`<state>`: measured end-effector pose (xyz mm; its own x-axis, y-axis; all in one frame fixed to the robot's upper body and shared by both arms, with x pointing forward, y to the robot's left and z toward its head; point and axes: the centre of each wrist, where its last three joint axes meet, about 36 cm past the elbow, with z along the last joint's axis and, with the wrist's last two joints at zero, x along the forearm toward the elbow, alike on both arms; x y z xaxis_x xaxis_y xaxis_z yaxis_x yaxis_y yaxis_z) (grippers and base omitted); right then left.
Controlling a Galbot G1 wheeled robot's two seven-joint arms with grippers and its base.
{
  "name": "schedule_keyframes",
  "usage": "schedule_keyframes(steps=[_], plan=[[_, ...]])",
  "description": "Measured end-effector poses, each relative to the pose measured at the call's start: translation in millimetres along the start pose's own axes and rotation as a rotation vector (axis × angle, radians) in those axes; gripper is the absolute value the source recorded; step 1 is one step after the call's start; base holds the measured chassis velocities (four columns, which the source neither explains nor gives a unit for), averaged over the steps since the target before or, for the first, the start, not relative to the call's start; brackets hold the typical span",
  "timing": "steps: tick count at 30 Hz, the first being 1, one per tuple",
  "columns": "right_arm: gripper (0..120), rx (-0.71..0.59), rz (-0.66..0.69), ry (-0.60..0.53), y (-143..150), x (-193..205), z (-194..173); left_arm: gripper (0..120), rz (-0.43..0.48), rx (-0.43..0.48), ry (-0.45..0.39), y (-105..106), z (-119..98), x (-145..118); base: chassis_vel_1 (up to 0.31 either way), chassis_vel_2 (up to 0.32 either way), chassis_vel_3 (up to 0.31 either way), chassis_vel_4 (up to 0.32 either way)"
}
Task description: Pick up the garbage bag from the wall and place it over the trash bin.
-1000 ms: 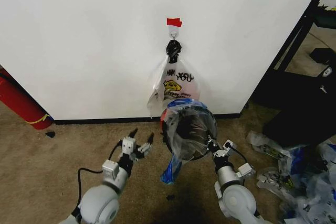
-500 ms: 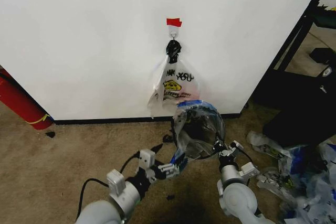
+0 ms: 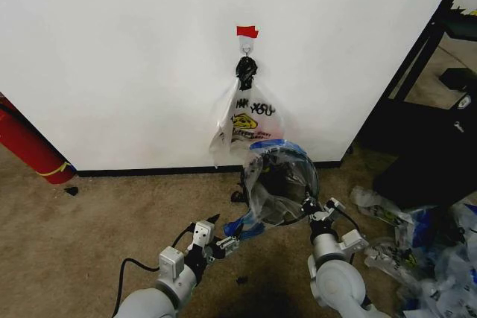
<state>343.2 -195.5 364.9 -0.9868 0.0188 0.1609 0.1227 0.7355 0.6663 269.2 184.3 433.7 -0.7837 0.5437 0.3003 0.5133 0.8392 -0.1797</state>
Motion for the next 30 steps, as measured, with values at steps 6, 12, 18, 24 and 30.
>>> schedule_keyframes(steps=[6,12,18,24,30], plan=[[0,-0.004,-0.002,0.000,3,2,-2,34,0.035,0.002,0.015,-1,5,-3,0.000,0.000,0.000,0.000],[0,-0.012,0.009,0.001,8,7,-7,10,-0.012,0.013,0.017,2,7,-9,0.000,0.000,0.000,0.000],[0,-0.032,0.003,0.009,14,10,-10,0,-0.071,0.005,0.065,7,13,-14,0.000,0.000,0.000,0.000],[0,-0.047,-0.021,0.036,24,22,-15,0,-0.159,0.000,0.099,18,24,-23,0.000,0.000,0.000,0.000],[0,-0.074,-0.037,0.052,31,27,-21,0,-0.107,-0.006,0.092,17,28,-24,0.000,0.000,0.000,0.000]])
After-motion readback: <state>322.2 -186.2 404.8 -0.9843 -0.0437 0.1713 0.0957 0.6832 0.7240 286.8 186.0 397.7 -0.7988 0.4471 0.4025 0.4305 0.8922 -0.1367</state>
